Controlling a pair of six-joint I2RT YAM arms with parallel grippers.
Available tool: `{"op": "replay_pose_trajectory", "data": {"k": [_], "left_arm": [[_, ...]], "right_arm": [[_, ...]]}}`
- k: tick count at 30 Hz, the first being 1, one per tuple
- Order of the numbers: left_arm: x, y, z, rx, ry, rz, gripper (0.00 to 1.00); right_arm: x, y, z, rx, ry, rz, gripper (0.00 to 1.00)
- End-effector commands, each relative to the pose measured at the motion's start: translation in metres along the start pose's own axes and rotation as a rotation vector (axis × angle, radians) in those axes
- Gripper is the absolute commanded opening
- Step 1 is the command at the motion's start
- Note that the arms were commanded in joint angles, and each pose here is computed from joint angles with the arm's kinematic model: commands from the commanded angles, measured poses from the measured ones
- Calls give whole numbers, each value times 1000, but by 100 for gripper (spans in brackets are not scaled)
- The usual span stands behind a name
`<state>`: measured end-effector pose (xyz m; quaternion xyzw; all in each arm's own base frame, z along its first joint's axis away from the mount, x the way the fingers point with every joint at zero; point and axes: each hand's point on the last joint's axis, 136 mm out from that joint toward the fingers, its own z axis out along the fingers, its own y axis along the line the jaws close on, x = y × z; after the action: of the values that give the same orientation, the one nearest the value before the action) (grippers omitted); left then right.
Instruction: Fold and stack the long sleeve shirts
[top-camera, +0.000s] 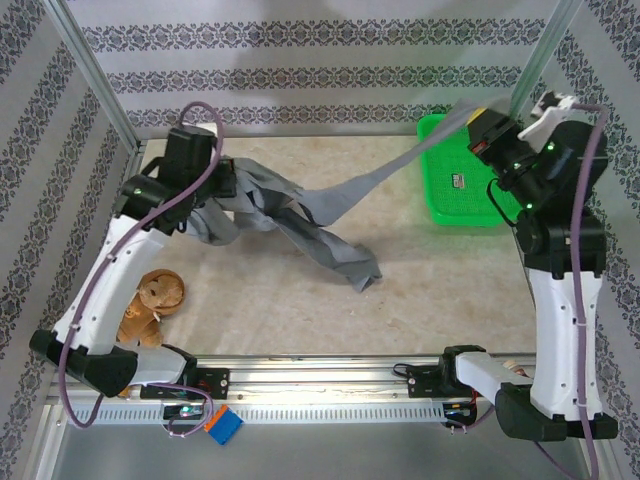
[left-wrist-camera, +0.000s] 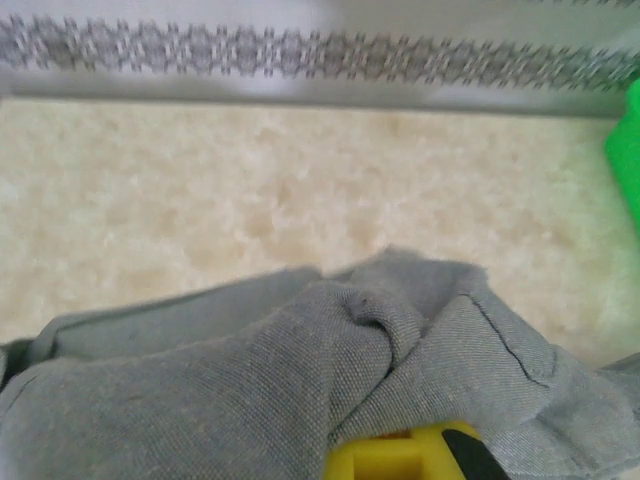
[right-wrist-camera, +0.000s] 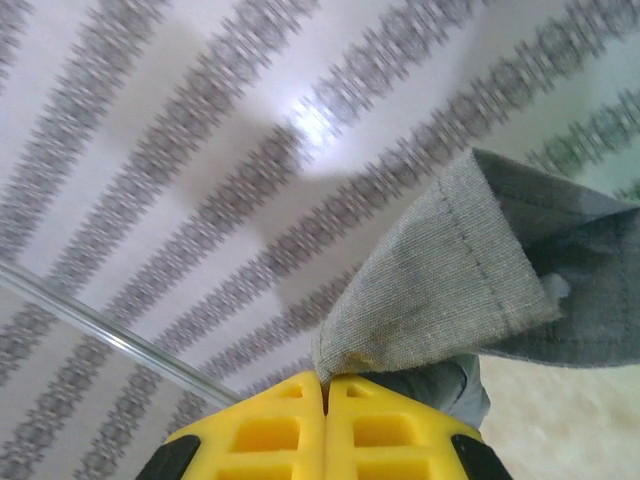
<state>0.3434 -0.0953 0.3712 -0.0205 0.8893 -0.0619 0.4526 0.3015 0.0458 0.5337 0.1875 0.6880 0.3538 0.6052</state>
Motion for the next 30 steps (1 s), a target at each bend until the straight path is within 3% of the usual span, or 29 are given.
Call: {"op": "replay_pose_trajectory", "data": {"k": [1, 8, 12, 14, 20, 26, 27, 30], "left_arm": [[-25, 1, -41, 23, -76, 55, 0], [-76, -44, -118, 320, -274, 92, 0], [-84, -60, -143, 438, -300, 85, 0], [-80, -63, -138, 452, -276, 75, 0], [-50, -69, -74, 422, -120, 72, 0], [-51, -45, 33, 278, 15, 57, 0], [-54, -35, 60, 245, 40, 45, 6], [-72, 8, 129, 112, 83, -23, 55]], "right_arm": [[-41, 54, -29, -150, -126, -48, 0], [-96, 121, -96, -246, -330, -187, 0], [-111, 145, -115, -284, -370, -231, 0], [-114, 148, -114, -291, -375, -235, 0], [-107, 123, -68, -220, -299, -230, 0], [-79, 60, 53, -111, -89, -206, 0], [-71, 45, 82, -87, -52, -208, 0], [-38, 2, 183, -51, 71, -217, 0]]}}
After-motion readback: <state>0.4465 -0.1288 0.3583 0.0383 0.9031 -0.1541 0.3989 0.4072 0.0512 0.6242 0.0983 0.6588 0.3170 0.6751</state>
